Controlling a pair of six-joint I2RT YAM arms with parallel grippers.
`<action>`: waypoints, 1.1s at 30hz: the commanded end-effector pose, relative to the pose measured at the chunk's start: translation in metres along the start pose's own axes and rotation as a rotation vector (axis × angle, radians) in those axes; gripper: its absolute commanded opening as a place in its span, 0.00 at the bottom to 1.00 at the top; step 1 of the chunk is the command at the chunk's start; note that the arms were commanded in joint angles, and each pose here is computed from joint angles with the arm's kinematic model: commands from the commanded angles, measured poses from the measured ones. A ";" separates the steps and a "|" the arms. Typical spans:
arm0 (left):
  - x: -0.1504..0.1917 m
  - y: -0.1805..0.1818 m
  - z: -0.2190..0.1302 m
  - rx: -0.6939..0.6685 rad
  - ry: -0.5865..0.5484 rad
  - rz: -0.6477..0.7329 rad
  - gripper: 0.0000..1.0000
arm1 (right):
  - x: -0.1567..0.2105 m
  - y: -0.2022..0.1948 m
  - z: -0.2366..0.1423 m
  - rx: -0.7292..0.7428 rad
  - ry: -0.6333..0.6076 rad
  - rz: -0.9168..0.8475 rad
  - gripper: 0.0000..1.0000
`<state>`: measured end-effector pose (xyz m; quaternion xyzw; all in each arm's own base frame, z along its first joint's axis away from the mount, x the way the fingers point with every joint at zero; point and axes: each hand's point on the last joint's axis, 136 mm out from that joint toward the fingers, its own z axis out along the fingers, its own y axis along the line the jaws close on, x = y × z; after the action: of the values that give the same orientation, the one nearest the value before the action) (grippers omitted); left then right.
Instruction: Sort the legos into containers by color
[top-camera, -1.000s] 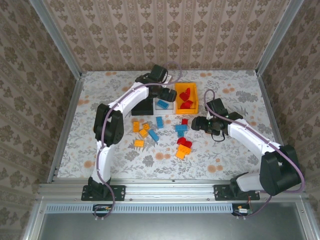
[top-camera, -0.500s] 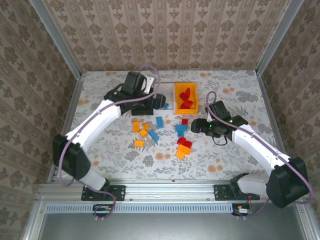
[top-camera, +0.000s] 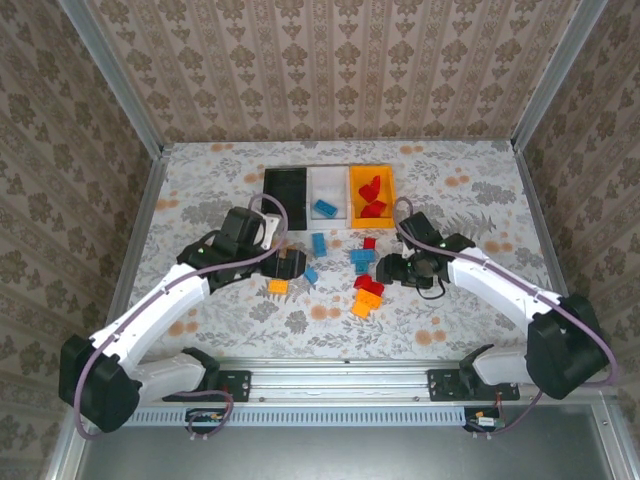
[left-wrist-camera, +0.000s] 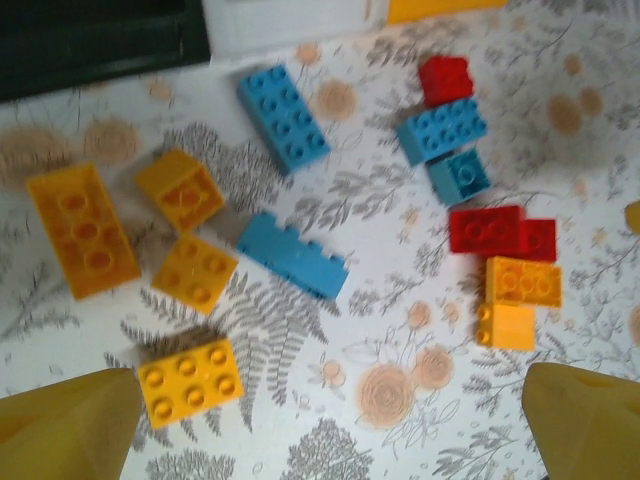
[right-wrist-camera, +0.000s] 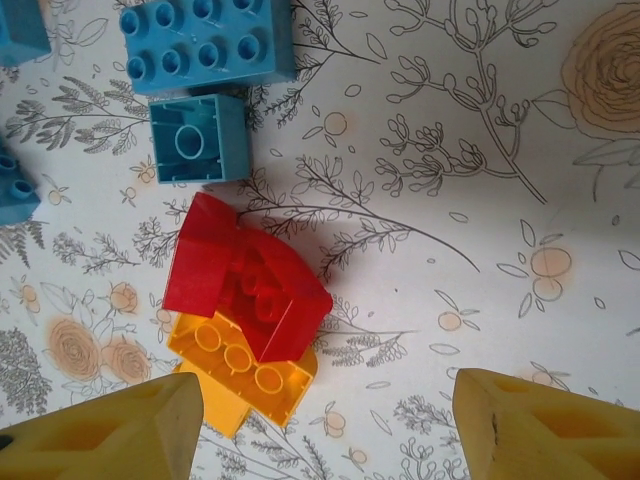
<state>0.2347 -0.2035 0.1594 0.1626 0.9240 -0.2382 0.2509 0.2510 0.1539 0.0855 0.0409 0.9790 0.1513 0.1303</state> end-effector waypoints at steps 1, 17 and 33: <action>0.015 0.003 0.001 0.011 0.014 -0.050 0.99 | -0.007 0.017 0.002 -0.027 0.011 -0.009 0.69; 0.020 0.013 0.013 -0.017 0.053 -0.025 1.00 | -0.015 0.049 0.042 0.009 0.079 -0.071 0.58; 0.031 0.026 0.013 -0.037 0.052 -0.049 1.00 | -0.007 0.054 0.068 0.047 0.124 -0.099 0.51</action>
<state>0.2276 -0.1848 0.1216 0.1341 0.9414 -0.2198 0.2181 0.2723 0.2196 0.0419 -0.0136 0.9887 0.1312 0.0711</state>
